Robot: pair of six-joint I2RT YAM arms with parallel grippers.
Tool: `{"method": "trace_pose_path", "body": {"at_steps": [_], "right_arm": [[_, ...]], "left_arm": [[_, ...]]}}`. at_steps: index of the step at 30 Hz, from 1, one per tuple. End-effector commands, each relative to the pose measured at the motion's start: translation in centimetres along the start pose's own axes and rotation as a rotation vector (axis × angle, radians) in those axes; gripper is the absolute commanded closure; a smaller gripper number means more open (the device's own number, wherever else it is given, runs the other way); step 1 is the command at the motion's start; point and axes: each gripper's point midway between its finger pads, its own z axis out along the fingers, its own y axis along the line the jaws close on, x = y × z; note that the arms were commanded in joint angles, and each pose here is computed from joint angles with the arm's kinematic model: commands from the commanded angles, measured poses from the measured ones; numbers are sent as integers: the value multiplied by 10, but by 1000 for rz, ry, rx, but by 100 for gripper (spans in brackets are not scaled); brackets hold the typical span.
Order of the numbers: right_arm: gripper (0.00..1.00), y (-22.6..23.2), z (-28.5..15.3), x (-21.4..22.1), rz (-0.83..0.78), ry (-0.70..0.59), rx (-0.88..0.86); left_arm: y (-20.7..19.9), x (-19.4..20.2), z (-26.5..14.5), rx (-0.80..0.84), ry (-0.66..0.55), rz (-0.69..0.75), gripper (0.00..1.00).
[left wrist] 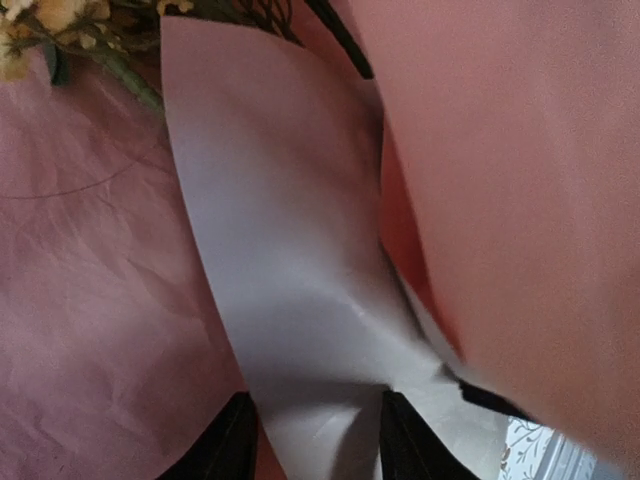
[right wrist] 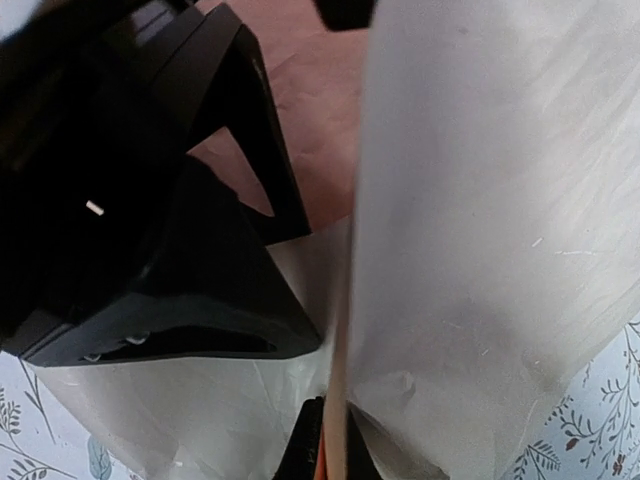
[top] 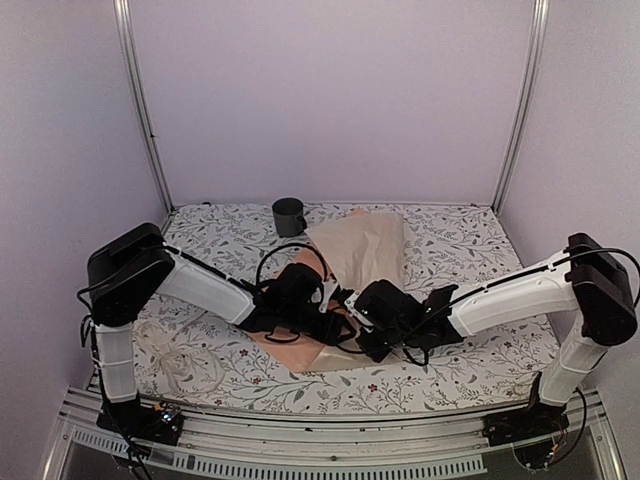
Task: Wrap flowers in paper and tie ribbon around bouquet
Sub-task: Fold the one-fourth-folded wrapping paper at the center of the board.
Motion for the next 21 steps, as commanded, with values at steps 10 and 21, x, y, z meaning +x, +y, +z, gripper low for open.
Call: {"method": "trace_pose_path", "body": {"at_steps": [10, 21], "right_arm": [[100, 28, 36, 24, 14, 44, -115], [100, 28, 42, 26, 0, 55, -105]], "left_arm": [[9, -15, -74, -33, -110, 19, 31], [11, -72, -120, 52, -328, -37, 19]]}}
